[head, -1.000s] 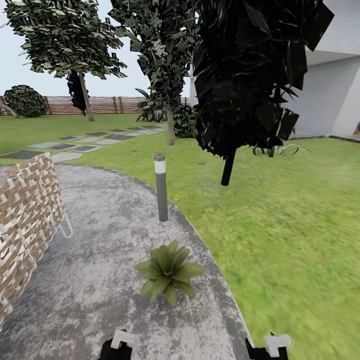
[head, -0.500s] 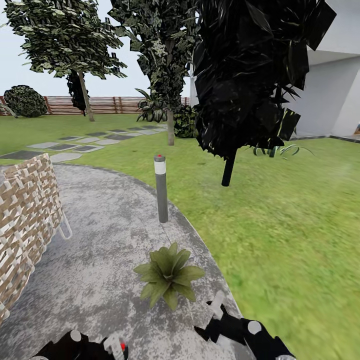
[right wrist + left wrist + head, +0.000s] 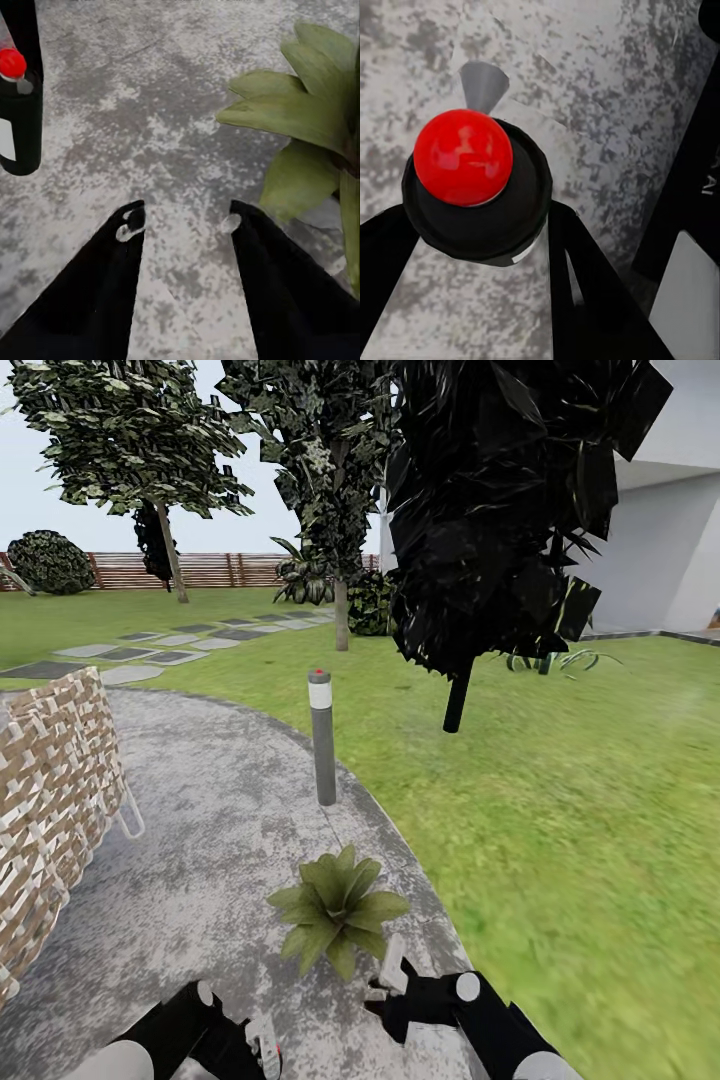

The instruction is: Pick up the pesticide atomizer in the garden and spray insectifuge to fully cover both potted plants in the garden.

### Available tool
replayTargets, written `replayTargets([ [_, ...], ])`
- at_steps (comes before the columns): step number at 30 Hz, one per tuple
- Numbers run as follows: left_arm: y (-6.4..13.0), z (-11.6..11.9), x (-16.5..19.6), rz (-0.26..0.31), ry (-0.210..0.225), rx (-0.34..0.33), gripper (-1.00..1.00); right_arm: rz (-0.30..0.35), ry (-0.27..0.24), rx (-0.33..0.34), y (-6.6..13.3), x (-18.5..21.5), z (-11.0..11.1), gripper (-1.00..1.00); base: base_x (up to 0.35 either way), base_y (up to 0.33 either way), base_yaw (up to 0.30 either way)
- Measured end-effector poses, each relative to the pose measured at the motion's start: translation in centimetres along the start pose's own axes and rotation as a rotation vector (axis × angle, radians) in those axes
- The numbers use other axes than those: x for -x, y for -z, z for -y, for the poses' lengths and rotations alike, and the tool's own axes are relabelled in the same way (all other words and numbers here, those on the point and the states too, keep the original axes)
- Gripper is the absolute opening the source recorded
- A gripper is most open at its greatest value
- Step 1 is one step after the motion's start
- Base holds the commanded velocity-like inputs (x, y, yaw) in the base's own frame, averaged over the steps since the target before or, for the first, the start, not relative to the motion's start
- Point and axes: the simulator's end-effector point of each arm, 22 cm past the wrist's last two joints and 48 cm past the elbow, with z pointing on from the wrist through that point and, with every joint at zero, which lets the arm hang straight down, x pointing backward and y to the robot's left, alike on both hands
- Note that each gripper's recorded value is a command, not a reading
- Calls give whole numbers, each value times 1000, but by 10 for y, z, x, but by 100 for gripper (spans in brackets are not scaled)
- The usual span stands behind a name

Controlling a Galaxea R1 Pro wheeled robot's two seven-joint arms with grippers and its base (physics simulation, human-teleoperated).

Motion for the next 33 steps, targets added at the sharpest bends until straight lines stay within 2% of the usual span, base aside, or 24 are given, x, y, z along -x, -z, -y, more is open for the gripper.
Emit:
replayTargets([
  [10, -9, 11, 27, 25, -27, -16, -100, 12, 5, 32, -4, 11, -8, -100, 0, 0, 0],
  [14, -5, 7, 56, 62, -65, 8, -100, 20, 11, 36, -4, 16, -8, -100, 0, 0, 0],
  [17, -12, 15, 63, 24, -130, 1, -100, 28, 12, 42, -7, 21, -11, -100, 0, 0, 0],
  [20, -15, 20, 70, 13, -159, -4, -100, 31, 12, 43, -8, 23, -12, -100, 0, 0, 0],
  [28, -2, 6, 97, 52, -189, 39, -100, 31, 11, 45, -9, 23, -13, -100, 0, 0, 0],
  [33, -4, 9, 110, 69, -203, 45, -100, 31, 11, 45, -9, 23, -13, -100, 0, 0, 0],
])
